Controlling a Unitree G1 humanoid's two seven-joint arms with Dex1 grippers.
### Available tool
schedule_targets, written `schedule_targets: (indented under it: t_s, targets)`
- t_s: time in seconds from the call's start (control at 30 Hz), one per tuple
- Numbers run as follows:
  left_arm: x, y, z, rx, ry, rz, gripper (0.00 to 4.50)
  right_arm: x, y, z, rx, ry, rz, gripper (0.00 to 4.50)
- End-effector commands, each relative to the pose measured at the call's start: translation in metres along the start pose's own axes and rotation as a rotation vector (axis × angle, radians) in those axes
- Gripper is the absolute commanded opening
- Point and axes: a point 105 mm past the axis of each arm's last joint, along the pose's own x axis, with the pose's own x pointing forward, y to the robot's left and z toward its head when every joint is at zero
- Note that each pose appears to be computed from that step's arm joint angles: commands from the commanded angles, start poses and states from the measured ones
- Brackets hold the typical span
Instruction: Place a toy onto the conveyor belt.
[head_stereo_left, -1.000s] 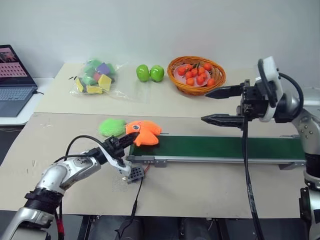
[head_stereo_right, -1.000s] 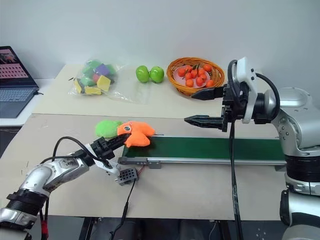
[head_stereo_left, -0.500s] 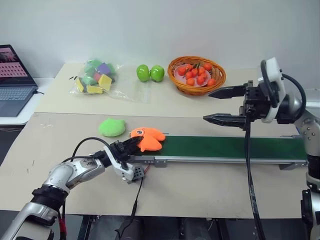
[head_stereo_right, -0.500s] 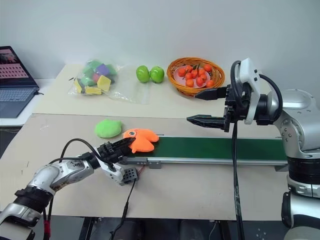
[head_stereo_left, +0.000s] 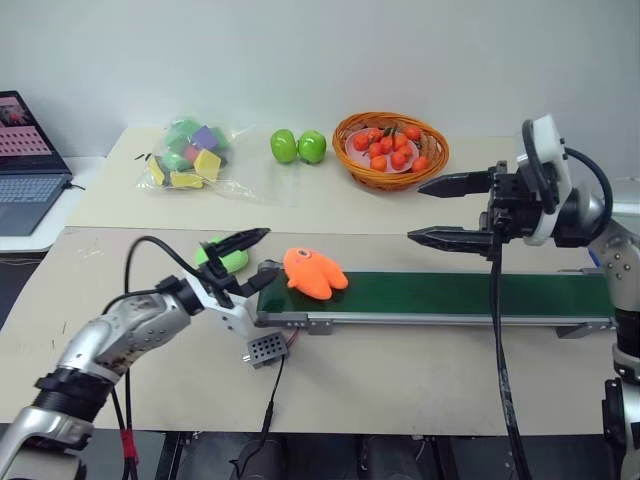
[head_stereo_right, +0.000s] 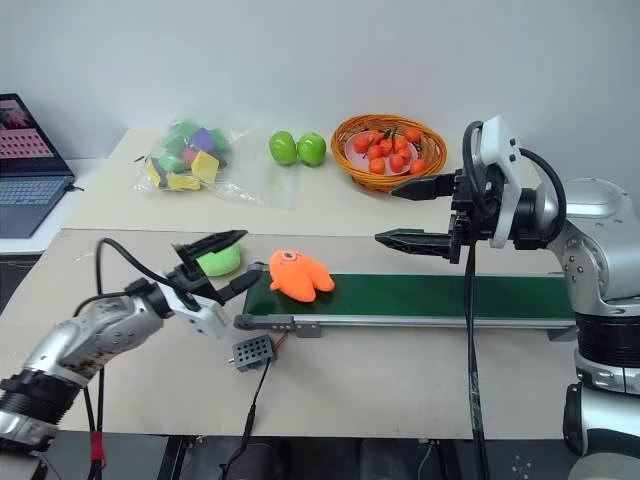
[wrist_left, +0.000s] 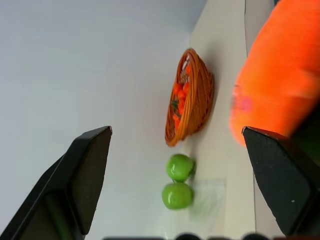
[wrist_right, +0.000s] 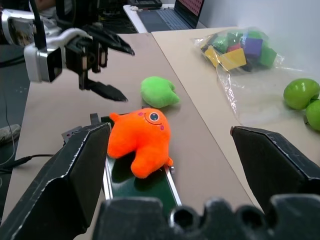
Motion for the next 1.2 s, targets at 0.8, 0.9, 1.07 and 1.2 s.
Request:
schedule_targets:
  t_s: [0.8, 0.9, 1.07, 1.2]
  targets:
    - [0.004, 0.043, 0.016, -1.371, 0.043, -0.48, 4.45, -0.018, -0.001, -0.018, -0.071, 0.157, -0.008, 4.5]
    - [0.006, 0.045, 0.02, -1.333, 0.037, -0.526, 4.45, -0.017, -0.002, -0.015, -0.08, 0.143, -0.015, 4.5]
    - [0.01, 0.046, 0.028, -1.345, 0.014, -0.574, 4.45, -0.014, -0.002, -0.014, -0.083, 0.134, -0.018, 4.5]
    - [0.011, 0.054, 0.022, -1.347, 0.027, -0.56, 4.45, -0.017, -0.002, -0.014, -0.082, 0.134, -0.025, 4.5]
